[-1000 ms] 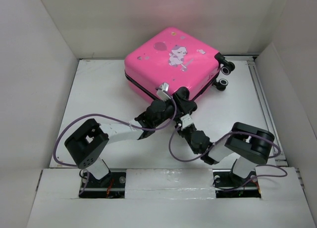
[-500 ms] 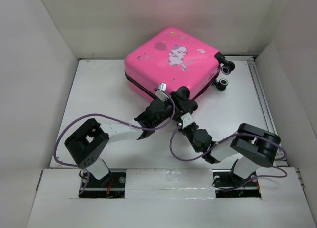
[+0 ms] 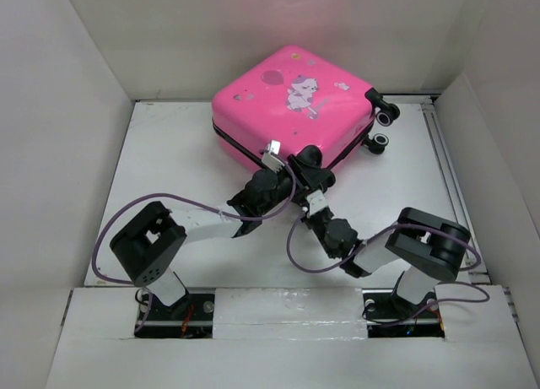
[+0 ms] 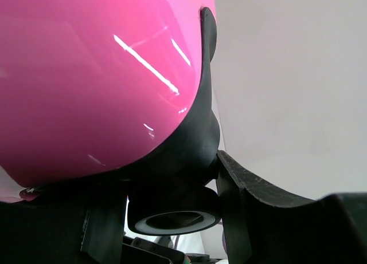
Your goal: Pack the luggage
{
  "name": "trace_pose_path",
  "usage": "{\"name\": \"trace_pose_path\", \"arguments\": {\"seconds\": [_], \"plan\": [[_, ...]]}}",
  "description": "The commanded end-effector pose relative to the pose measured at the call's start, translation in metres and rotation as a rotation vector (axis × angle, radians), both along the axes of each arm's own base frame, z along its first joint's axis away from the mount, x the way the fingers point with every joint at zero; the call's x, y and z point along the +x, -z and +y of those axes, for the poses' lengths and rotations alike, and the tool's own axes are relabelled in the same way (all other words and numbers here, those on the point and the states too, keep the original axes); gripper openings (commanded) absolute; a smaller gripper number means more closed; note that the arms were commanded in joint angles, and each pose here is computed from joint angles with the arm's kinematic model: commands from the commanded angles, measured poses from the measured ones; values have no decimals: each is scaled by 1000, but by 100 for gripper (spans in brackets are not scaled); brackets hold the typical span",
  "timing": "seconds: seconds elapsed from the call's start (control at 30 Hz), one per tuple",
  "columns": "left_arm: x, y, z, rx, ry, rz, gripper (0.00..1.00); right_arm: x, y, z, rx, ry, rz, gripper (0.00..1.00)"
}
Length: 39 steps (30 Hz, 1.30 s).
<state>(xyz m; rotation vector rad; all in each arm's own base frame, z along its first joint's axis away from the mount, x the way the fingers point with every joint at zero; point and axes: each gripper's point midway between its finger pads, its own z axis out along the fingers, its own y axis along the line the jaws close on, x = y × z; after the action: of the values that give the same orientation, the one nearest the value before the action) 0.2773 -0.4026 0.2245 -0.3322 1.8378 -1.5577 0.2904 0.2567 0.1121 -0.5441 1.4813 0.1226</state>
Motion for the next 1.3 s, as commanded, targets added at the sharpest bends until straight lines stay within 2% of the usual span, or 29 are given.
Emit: {"name": "trace_pose_path", "arguments": {"seconds": [0.0, 0.23, 0.4, 0.5, 0.57, 0.6, 0.63, 0.67, 0.73, 0.77, 0.87, 0.9, 0.93, 0.97, 1.07, 1.1, 1.13, 1.23, 1.27], "plan": [[-113, -160, -26, -433, 457, -348, 0, -8, -134, 32, 477, -94, -311, 0], [-118, -161, -44, -464, 557, -345, 0, -53, -86, 95, 393, -240, -214, 0], [-117, -163, -47, -464, 566, -347, 0, -78, -93, 131, 395, -329, -239, 0], [-119, -169, -44, -452, 558, -379, 1, -78, -97, 133, 395, -338, -250, 0], [-113, -169, -43, -392, 507, -444, 15, -81, -104, 125, 406, -337, -256, 4], [-108, -169, -41, -335, 465, -435, 41, -81, -97, 117, 396, -327, -238, 12], [-105, -173, -39, -304, 437, -460, 51, -83, -95, 112, 399, -330, -226, 24], [-102, -174, -36, -271, 410, -481, 58, -85, -93, 107, 402, -333, -213, 44], [-93, -181, -24, -182, 319, -546, 72, -87, -90, 94, 449, -316, -167, 52], [-90, -181, -20, -145, 292, -564, 83, -88, -82, 86, 437, -306, -148, 53], [-82, -193, 1, -56, 185, -636, 94, -94, -75, 73, 414, -264, -107, 57], [-81, -195, 7, -37, 166, -653, 99, -97, -75, 73, 412, -262, -91, 69], [-79, -196, 11, -12, 146, -662, 99, -101, -82, 70, 443, -267, -68, 78], [-77, -201, 21, 13, 106, -672, 99, -107, -70, 73, 395, -275, -22, 80], [-73, -200, 43, 95, 36, -699, 99, -114, -68, 52, 453, -248, 32, 75], [-65, -196, 52, 126, -25, -681, 99, -111, -60, 37, 439, -209, 38, 70], [-61, -190, 59, 153, -57, -669, 99, -109, -58, 28, 437, -173, 40, 58], [-51, -153, 81, 246, -140, -582, 99, -99, -66, 3, 454, -53, 27, 54], [-50, -125, 84, 294, -134, -543, 99, -95, -77, -3, 447, -27, -4, 51]]}}
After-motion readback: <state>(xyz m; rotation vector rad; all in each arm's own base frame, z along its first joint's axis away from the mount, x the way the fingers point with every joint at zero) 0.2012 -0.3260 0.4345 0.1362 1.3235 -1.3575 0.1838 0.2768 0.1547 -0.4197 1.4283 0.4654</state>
